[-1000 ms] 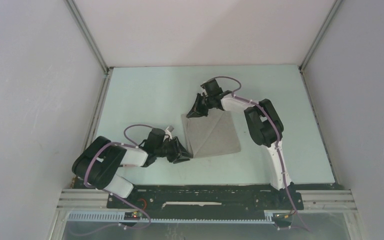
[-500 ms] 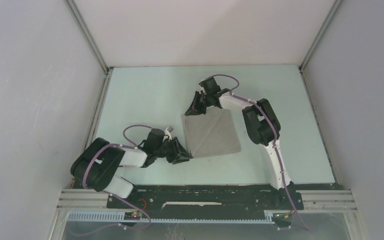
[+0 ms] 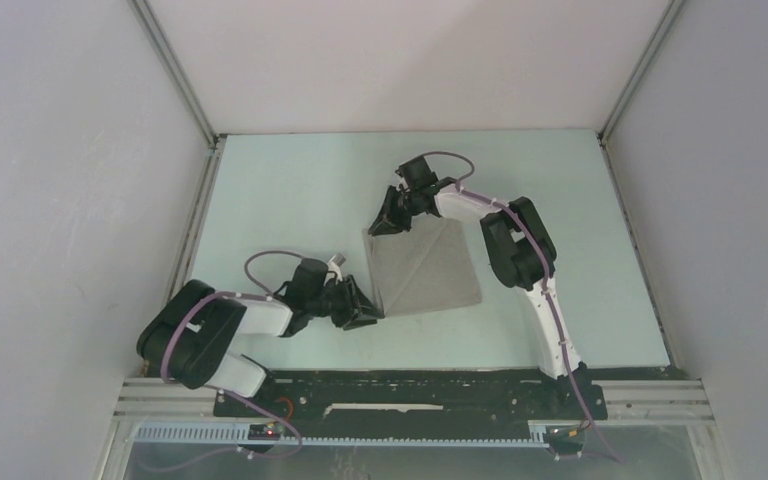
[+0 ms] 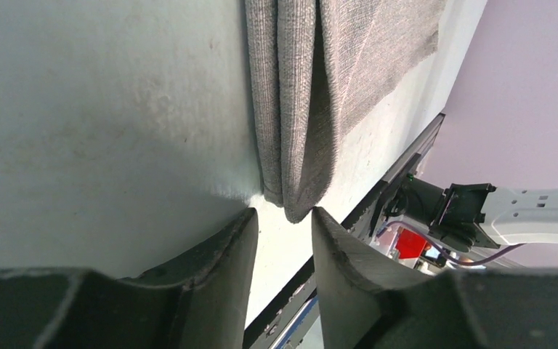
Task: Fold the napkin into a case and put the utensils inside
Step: Fold the top corner of the square-folded napkin at the center of the board.
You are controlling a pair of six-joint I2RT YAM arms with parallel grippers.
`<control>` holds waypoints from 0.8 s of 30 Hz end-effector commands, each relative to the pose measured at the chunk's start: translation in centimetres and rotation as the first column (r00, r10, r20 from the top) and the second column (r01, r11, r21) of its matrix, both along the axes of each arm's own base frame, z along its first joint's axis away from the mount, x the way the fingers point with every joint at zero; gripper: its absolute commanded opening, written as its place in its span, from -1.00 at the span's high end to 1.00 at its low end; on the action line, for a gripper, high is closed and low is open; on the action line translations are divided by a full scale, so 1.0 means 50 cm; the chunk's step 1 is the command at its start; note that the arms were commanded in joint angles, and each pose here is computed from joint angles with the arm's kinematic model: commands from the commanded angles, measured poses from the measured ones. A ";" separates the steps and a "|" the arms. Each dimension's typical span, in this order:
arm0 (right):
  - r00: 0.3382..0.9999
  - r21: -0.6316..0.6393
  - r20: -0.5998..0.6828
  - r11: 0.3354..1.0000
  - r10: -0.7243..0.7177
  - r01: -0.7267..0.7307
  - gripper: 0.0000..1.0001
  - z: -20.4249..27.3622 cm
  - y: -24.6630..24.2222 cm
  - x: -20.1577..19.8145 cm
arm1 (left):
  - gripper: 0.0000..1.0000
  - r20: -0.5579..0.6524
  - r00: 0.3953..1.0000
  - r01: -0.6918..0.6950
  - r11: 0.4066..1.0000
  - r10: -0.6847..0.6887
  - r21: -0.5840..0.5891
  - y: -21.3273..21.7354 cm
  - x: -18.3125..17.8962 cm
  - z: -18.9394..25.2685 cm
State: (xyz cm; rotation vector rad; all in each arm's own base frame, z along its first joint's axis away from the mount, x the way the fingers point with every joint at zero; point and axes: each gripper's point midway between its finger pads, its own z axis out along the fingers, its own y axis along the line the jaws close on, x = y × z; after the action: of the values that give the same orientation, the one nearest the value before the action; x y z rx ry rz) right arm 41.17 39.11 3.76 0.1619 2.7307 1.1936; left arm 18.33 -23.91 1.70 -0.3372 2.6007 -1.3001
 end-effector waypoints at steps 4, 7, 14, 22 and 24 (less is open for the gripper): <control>0.996 0.038 0.075 0.998 0.045 -0.048 0.19 0.086 0.017 0.011 | -0.08 -0.026 0.997 -0.070 0.980 0.076 0.186 0.095 -0.031 -0.057; 0.993 0.065 0.110 0.997 0.041 -0.048 -0.08 0.130 0.014 0.024 | -0.20 0.001 0.996 -0.093 0.978 0.094 0.185 0.114 -0.032 -0.041; 0.983 0.099 0.183 0.995 0.004 -0.022 -0.35 0.207 -0.089 0.034 | -0.38 0.183 0.979 -0.109 0.987 0.086 0.117 0.099 0.023 0.101; 0.983 0.158 0.165 0.986 -0.082 0.056 -0.44 0.169 -0.261 0.062 | -0.07 0.239 0.969 -0.075 0.997 0.069 0.016 0.021 0.154 0.204; 0.984 0.163 0.152 0.984 -0.096 0.070 -0.49 0.153 -0.282 0.074 | -0.03 0.207 0.976 -0.063 0.998 0.062 -0.004 -0.002 0.177 0.196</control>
State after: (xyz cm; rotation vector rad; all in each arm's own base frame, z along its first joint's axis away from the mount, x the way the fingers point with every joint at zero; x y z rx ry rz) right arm 44.22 26.39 11.73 0.2323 2.5137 1.2799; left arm 25.11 -22.19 11.38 -0.2763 2.3931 -1.1674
